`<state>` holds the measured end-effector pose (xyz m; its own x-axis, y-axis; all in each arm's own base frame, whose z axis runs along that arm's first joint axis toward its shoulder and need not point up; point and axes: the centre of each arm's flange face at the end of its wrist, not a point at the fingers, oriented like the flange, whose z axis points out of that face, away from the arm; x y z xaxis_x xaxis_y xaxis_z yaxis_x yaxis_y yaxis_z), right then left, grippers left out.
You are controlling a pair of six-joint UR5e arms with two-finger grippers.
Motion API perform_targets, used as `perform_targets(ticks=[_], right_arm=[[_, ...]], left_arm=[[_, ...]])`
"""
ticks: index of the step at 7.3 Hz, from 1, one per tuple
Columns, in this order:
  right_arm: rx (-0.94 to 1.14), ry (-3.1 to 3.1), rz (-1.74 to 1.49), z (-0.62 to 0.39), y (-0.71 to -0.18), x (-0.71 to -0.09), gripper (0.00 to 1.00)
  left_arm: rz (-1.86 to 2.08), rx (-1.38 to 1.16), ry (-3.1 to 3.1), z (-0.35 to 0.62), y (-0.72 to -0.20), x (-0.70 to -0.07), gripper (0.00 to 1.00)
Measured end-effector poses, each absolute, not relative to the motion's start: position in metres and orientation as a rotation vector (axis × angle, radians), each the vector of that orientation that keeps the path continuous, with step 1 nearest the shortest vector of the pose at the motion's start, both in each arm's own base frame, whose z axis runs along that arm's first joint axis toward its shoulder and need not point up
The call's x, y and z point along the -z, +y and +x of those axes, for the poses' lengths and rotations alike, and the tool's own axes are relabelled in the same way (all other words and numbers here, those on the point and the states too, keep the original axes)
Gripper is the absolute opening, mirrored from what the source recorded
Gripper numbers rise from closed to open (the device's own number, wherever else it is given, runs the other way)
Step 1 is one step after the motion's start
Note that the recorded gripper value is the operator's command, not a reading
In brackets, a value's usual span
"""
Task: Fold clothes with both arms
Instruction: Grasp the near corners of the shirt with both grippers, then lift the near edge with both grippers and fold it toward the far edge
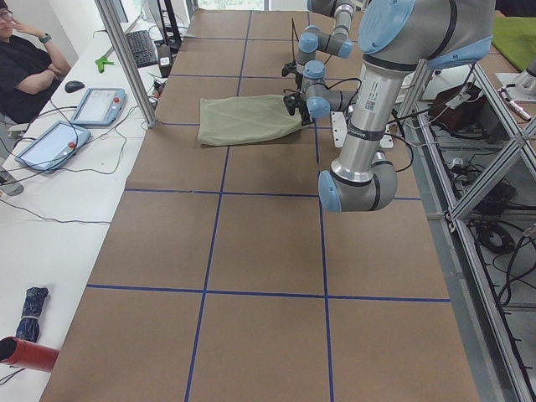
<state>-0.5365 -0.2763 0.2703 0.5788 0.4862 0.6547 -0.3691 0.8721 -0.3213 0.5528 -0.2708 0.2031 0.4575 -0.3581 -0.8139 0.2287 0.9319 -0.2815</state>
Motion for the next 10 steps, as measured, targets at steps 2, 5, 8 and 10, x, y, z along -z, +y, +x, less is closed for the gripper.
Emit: perform_targets(ticks=[2, 5, 8, 10], right_arm=[[-0.490, -0.870, -0.199, -0.522, -0.254, -0.243, 0.00], [-0.426, -0.936, -0.350, -0.502, -0.206, -0.205, 0.00], [-0.473, -0.931, -0.335, -0.496, -0.233, -0.211, 0.00], [-0.557, -0.931, -0.280, -0.483, -0.287, -0.219, 0.00]], left_arm=[[-0.133, 0.324, 1.047, 0.533, -0.253, -0.204, 0.00], [-0.149, 0.261, 1.035, 0.522, -0.200, -0.213, 0.00], [-0.133, 0.270, 1.048, 0.511, -0.211, -0.204, 0.00], [-0.047, 0.306, 1.090, 0.491, -0.265, -0.184, 0.00]])
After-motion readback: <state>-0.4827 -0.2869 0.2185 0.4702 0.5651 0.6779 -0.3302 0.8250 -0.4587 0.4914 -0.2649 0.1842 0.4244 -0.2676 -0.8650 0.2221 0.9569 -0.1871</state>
